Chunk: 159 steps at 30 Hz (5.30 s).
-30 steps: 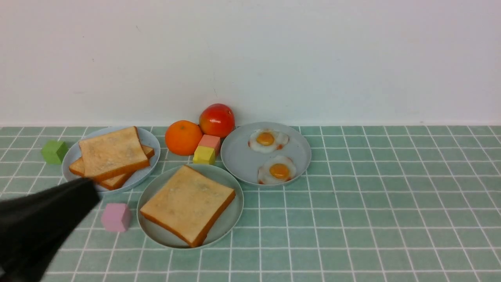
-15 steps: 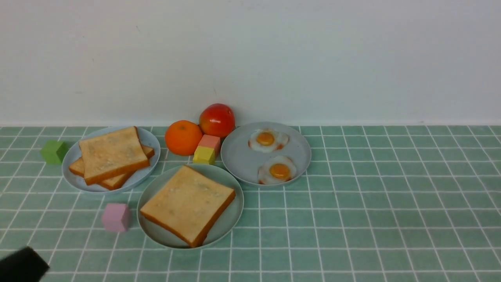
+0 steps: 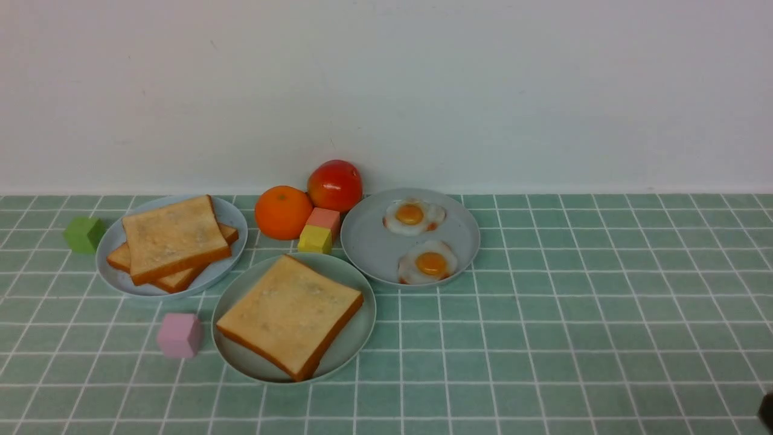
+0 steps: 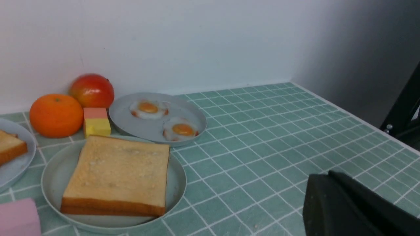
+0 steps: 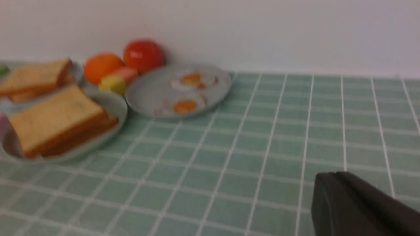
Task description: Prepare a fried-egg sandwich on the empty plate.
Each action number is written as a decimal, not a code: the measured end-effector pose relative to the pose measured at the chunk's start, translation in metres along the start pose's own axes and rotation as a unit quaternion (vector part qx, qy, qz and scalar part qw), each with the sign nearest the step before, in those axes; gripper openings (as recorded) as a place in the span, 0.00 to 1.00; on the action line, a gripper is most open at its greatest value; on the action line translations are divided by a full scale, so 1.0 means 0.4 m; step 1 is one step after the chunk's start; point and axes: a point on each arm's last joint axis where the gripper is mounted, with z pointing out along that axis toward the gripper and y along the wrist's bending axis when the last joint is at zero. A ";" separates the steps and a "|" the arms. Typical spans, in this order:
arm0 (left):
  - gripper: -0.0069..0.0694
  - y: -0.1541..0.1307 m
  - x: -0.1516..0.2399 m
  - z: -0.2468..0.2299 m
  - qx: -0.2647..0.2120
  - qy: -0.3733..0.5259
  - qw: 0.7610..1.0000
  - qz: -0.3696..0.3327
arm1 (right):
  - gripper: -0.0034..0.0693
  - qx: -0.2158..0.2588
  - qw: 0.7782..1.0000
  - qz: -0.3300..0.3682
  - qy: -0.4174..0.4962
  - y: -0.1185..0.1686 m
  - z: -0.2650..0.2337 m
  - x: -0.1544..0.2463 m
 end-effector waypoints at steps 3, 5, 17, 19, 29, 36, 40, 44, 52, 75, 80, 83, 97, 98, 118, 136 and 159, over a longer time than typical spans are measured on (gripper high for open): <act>0.07 0.000 0.002 0.000 0.000 0.002 1.000 0.000 | 0.04 0.035 0.999 -0.020 0.004 -0.016 -0.005 0.027; 0.07 0.001 0.003 0.001 0.000 0.002 1.000 0.000 | 0.04 0.072 0.997 -0.001 -0.017 -0.030 -0.012 0.039; 0.08 0.001 0.005 0.001 -0.001 0.005 1.000 0.000 | 0.04 0.143 0.978 0.056 -0.140 -0.048 -0.054 0.031; 0.08 0.001 0.005 0.001 -0.001 0.005 1.000 0.000 | 0.04 0.140 0.977 0.070 -0.143 -0.047 -0.054 0.031; 0.09 0.001 0.005 0.001 -0.001 0.005 1.000 0.000 | 0.04 0.145 0.983 0.008 -0.113 -0.047 -0.052 0.040; 0.10 0.001 0.005 0.001 -0.001 0.005 1.000 0.000 | 0.04 0.122 0.992 -0.003 0.013 -0.037 -0.043 0.096; 0.10 0.001 0.005 0.001 -0.001 0.005 1.000 0.000 | 0.04 0.112 0.993 -0.006 0.030 -0.032 -0.044 0.100; 0.11 0.001 0.005 0.001 -0.001 0.005 1.000 0.000 | 0.05 0.111 0.993 -0.008 0.033 -0.031 -0.044 0.100; 0.12 0.001 0.005 0.001 -0.001 0.005 1.000 0.000 | 0.05 0.110 0.993 -0.008 0.035 -0.031 -0.044 0.101; 0.07 0.091 0.071 -0.004 -0.251 -0.067 0.966 -0.004 | 0.09 0.110 0.993 -0.008 0.035 -0.031 -0.044 0.101; 0.07 0.126 0.153 -0.013 -0.339 0.017 0.938 -0.075 | 0.09 0.110 0.993 -0.009 0.035 -0.031 -0.044 0.101; 0.07 0.129 0.169 -0.016 -0.353 0.035 0.929 -0.105 | 0.09 0.110 0.993 -0.009 0.035 -0.031 -0.044 0.101; 0.07 0.129 0.169 -0.016 -0.354 0.034 0.928 -0.110 | 0.10 0.110 0.993 -0.010 0.035 -0.031 -0.044 0.101; 0.07 0.129 0.169 -0.016 -0.354 0.034 0.928 -0.110 | 0.10 0.110 0.993 -0.010 0.035 -0.031 -0.044 0.101; 0.07 0.129 0.169 -0.016 -0.354 0.034 0.928 -0.110 | 0.15 0.110 0.993 -0.010 0.035 -0.031 -0.044 0.101; 0.09 0.129 0.169 -0.016 -0.354 0.034 0.928 -0.110 | 0.17 0.110 0.993 -0.010 0.035 -0.031 -0.044 0.101; 0.09 0.129 0.168 -0.016 -0.353 0.033 0.928 -0.110 | 0.21 0.110 0.993 -0.010 0.035 -0.031 -0.044 0.101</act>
